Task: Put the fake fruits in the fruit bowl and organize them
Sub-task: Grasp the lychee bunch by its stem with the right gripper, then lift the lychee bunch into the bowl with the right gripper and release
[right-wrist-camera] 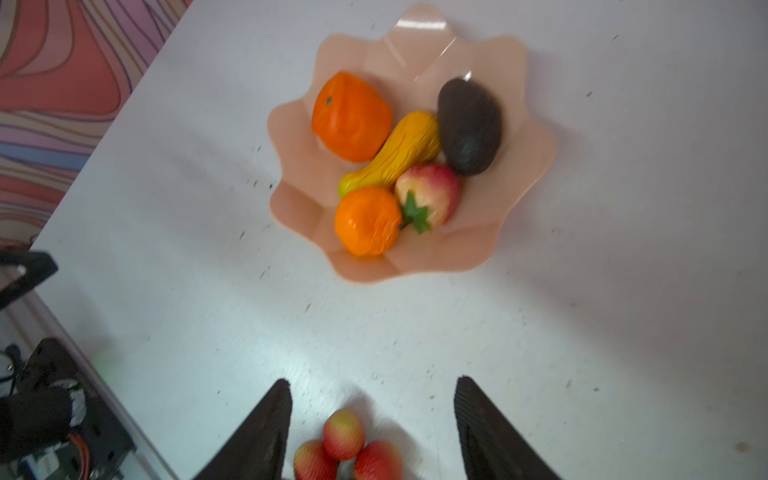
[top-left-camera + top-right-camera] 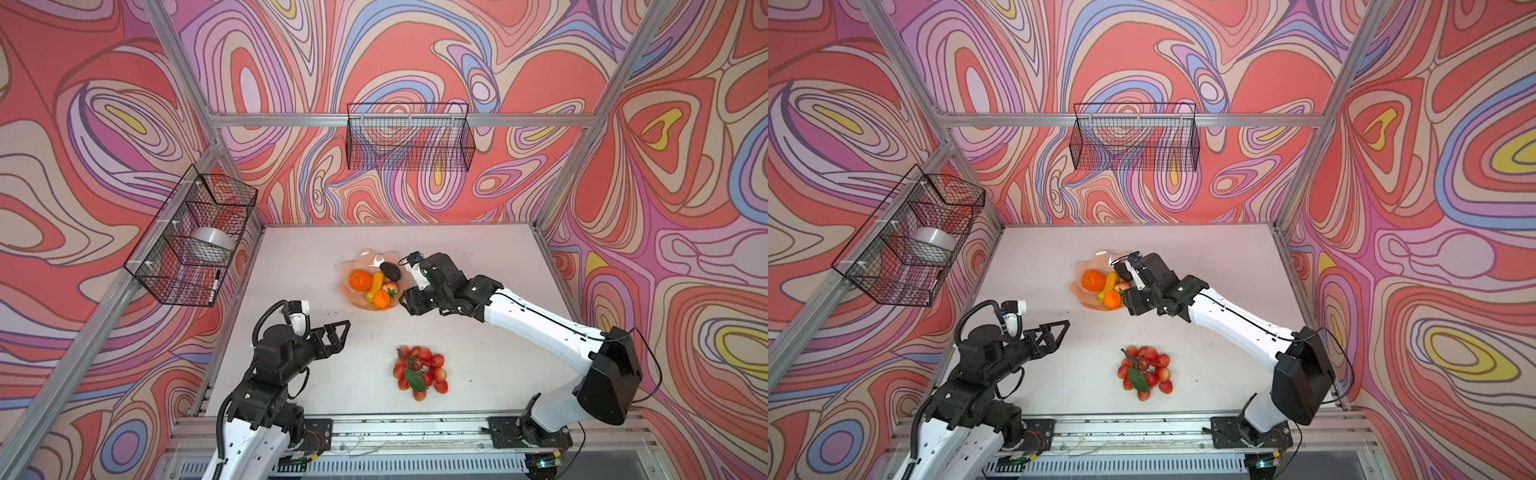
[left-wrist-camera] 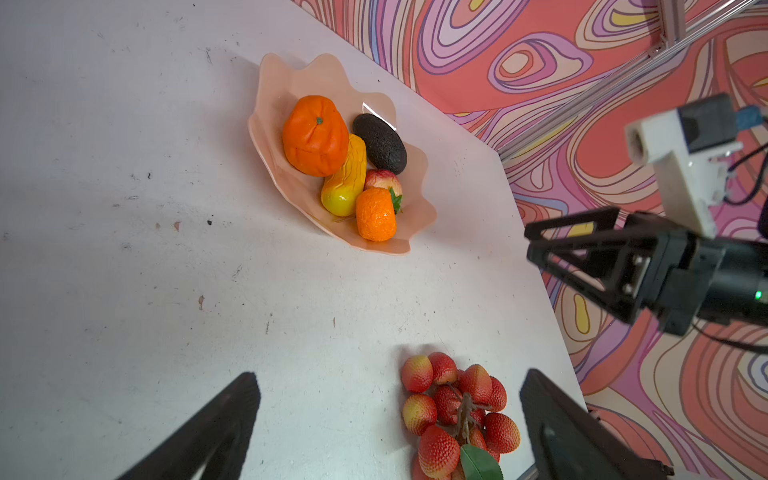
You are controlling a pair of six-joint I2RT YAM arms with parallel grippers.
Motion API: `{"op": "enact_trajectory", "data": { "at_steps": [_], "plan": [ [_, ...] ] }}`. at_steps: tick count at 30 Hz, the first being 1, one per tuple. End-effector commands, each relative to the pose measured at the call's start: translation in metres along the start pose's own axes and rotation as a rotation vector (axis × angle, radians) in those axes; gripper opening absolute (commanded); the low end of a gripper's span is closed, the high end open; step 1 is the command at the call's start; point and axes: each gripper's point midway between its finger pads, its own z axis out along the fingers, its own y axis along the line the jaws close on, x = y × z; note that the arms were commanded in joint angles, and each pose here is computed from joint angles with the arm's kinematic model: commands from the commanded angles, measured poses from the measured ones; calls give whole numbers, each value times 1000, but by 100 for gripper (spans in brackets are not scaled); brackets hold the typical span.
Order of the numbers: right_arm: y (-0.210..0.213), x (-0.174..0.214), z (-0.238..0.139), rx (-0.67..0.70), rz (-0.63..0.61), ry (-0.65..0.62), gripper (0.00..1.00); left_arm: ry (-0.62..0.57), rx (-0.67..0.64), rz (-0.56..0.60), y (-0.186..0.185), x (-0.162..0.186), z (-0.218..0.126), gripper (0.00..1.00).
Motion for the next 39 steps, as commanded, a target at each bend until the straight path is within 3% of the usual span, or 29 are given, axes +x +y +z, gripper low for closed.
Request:
{"op": "enact_trajectory", "data": {
  "at_steps": [1, 7, 16, 26, 32, 39],
  "plan": [
    [15, 39, 6, -52, 49, 71, 64, 11, 18, 9, -3, 1, 3, 99],
    [36, 79, 13, -101, 49, 131, 62, 42, 3, 20, -1, 6, 2, 99],
    [59, 102, 30, -124, 1, 165, 59, 40, 19, 13, -5, 3, 2, 98],
    [47, 109, 51, -13, -36, 191, 38, 30, 27, 7, -6, 2, 1, 99],
    [43, 101, 48, 31, -21, 162, 2, 56, 155, 36, -32, 1, 2, 98],
    [54, 42, 3, 46, 15, 24, 0, 77, 197, 56, -42, 0, 4, 97]
  ]
}}
